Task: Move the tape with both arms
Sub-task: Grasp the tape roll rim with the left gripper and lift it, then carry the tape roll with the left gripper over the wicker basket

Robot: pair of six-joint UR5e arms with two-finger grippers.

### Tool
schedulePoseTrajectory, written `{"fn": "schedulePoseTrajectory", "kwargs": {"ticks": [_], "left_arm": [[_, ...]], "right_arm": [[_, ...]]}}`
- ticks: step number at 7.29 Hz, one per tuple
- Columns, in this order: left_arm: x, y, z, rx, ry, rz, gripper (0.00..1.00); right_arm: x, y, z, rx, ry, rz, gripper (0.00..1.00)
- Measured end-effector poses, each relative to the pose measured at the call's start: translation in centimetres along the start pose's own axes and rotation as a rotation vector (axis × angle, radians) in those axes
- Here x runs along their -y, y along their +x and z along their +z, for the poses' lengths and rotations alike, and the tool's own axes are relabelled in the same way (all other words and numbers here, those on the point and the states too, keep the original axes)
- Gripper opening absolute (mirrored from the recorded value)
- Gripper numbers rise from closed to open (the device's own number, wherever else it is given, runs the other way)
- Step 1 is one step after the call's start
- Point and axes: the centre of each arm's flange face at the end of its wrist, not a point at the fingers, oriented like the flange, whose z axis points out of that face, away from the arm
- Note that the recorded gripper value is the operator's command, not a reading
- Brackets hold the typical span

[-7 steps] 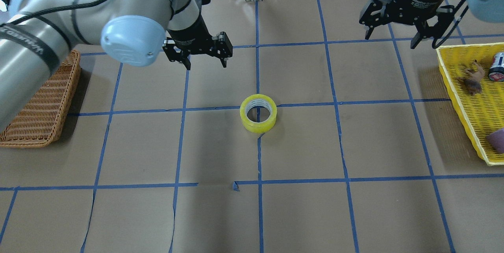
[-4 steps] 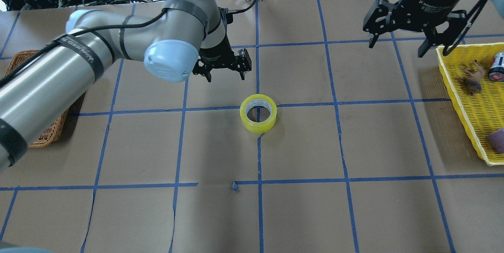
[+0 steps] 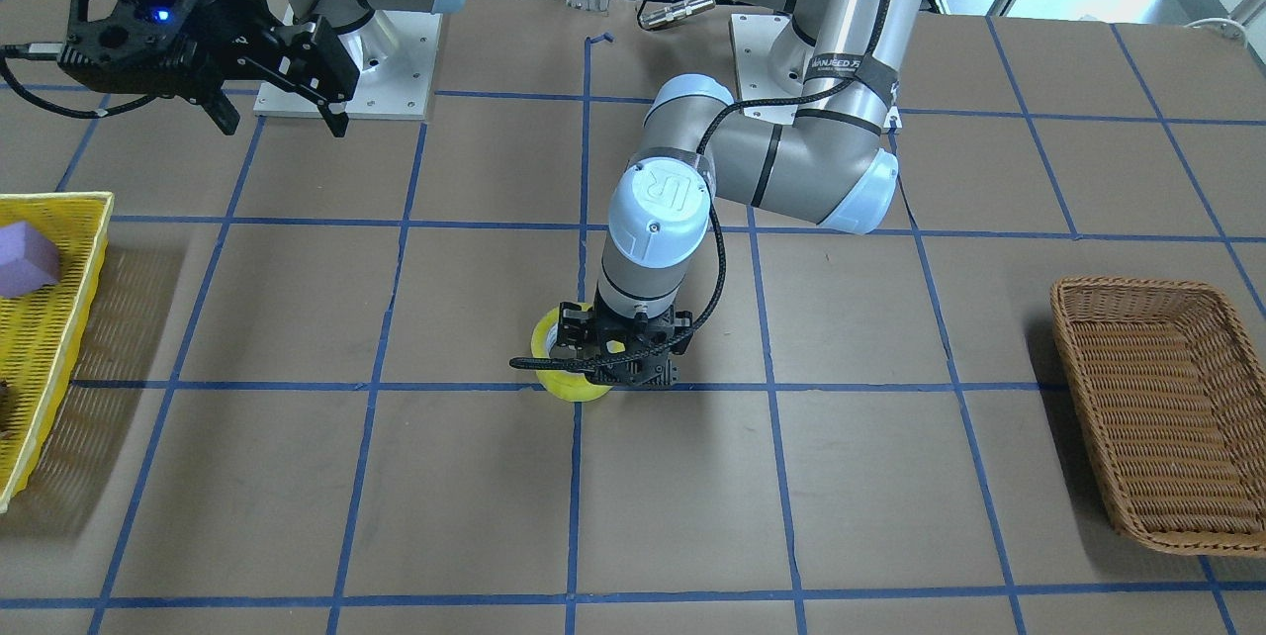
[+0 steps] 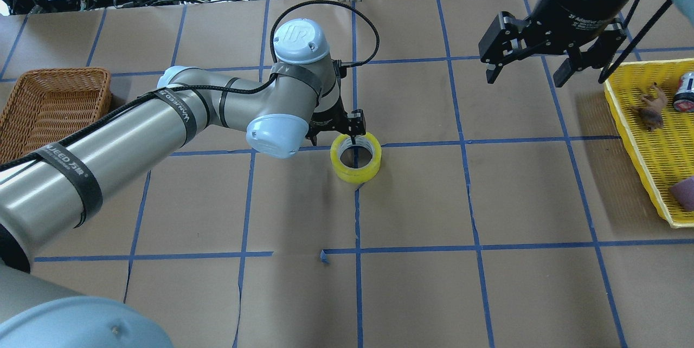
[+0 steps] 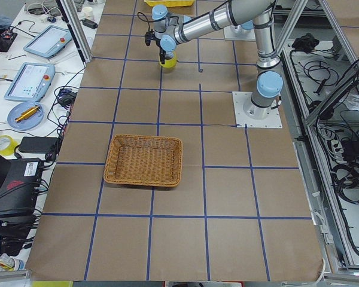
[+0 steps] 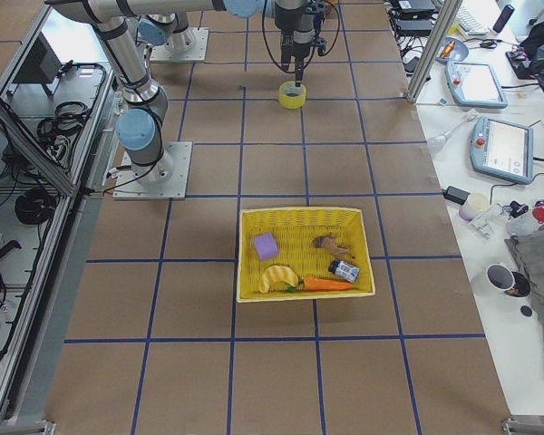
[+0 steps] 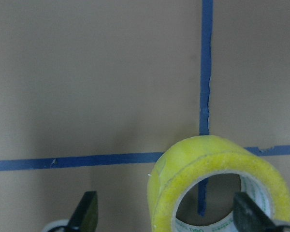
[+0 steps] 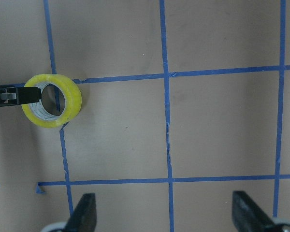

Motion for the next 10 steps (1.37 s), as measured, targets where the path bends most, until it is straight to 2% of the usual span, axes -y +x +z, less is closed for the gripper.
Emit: {"fn": "schedulePoseTrajectory", "kwargs": {"ticks": [2, 3, 4, 6, 7, 9, 10], "left_arm": [[-0.8, -0.2, 1.1, 0.01, -0.043, 0.01, 0.39], [-1.3, -0.3, 1.7, 0.013, -0.059, 0.014, 0.28], [-1.7, -0.4, 2.1, 0.015, -0.068, 0.017, 0.0], [-1.7, -0.4, 1.7, 0.012, -0.058, 0.028, 0.0], [-1.4, -0.5, 0.3, 0.006, -0.039, 0.047, 0.0], [0.2, -2.6, -5.0, 0.023, -0.021, 0.068, 0.0], [1.8, -6.1, -8.3, 0.05, -0.009, 0.054, 0.0]], "right_arm": [[0.0, -0.1, 0.1, 0.001, -0.001, -0.018, 1.0], [0.0, -0.1, 0.1, 0.0, -0.002, -0.02, 1.0], [0.0, 0.0, 0.2, -0.005, -0.003, -0.021, 1.0], [-0.1, 0.3, 0.0, -0.042, 0.0, -0.042, 1.0], [-0.1, 0.3, -0.2, -0.051, 0.003, -0.054, 1.0], [-0.1, 0.3, -0.1, -0.049, 0.002, -0.062, 1.0], [-0.2, 0.1, -0.1, -0.042, 0.003, -0.064, 1.0]]}}
